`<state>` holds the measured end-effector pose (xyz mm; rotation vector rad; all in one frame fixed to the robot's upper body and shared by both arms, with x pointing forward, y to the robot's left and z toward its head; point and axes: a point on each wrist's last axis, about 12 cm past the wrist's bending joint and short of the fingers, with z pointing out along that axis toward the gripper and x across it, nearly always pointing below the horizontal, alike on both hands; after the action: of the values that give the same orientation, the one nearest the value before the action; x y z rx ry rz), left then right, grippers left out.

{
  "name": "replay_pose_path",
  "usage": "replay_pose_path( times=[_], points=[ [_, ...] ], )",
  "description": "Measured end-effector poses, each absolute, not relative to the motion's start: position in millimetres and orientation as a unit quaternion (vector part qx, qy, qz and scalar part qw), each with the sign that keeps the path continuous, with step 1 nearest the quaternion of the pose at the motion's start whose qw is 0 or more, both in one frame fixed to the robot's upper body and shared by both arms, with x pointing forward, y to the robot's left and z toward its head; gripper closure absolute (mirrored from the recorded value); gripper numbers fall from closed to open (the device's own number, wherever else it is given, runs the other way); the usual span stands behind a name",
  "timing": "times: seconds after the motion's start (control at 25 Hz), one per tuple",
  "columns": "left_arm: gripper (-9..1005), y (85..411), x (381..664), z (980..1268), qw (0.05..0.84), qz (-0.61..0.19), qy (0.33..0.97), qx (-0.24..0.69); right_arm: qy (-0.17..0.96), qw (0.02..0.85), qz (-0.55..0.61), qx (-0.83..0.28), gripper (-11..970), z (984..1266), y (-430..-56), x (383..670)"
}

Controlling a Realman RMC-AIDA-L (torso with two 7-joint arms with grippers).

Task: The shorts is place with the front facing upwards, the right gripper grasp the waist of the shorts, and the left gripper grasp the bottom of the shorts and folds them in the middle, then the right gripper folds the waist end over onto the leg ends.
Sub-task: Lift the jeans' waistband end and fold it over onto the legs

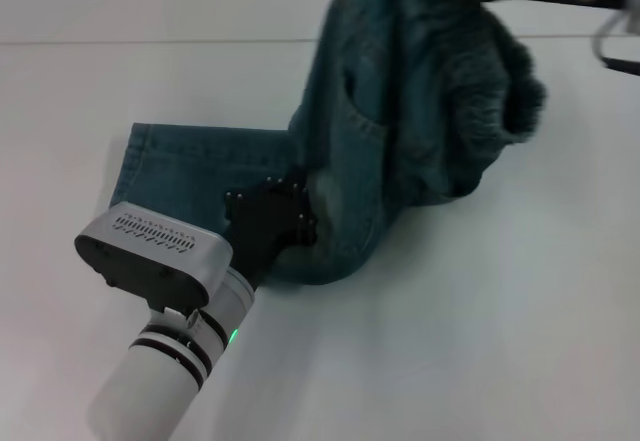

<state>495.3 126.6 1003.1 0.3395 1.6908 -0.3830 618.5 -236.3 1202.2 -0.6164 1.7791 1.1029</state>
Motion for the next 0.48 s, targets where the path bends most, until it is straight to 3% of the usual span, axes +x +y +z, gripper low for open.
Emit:
replay_pose_path(
  times=[0.48],
  points=[
    [995,147.8,518.0,1017.0,0.679,-0.13,0.717,0.091,0.733,0.438,0.477,-0.207,853,1188.4,-297.2,584.5]
  ],
)
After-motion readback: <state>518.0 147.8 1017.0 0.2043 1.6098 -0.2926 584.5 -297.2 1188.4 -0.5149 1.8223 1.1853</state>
